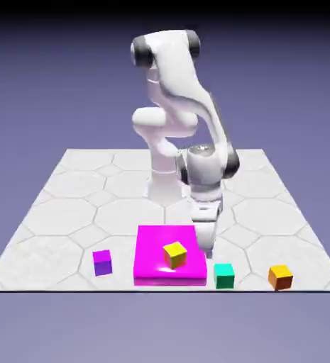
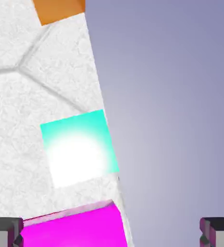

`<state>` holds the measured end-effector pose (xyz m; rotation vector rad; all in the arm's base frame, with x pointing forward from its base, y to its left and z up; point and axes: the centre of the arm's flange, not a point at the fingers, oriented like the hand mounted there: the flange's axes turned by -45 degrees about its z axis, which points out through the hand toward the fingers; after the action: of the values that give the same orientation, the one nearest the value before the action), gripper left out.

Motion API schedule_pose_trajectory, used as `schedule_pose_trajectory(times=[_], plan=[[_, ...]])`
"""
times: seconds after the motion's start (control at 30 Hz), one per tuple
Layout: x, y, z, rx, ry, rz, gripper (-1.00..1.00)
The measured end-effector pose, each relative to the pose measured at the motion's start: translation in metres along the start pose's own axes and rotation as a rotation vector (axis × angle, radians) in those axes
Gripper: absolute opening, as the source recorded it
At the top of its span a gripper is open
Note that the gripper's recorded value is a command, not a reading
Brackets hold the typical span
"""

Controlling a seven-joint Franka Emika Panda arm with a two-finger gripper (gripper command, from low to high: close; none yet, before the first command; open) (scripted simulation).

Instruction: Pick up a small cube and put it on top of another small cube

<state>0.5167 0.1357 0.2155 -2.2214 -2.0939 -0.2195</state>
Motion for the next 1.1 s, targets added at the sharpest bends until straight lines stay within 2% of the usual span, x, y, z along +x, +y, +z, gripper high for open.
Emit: schedule_pose_trajectory(times=[0.1, 0.33, 0.73, 0.77, 1.1], plan=[[0.01, 0.001, 0.022, 0.058, 0.033, -0.105, 0.0], [0.011, -0.002, 0.053, 0.093, 0.053, -0.098, 0.0], [0.008, -0.003, 0.091, 0.066, 0.036, -0.103, 0.0], [0.008, -0.003, 0.092, 0.059, 0.033, -0.105, -1.0], [0.01, -0.004, 0.073, 0.1, 0.054, -0.095, -1.0]])
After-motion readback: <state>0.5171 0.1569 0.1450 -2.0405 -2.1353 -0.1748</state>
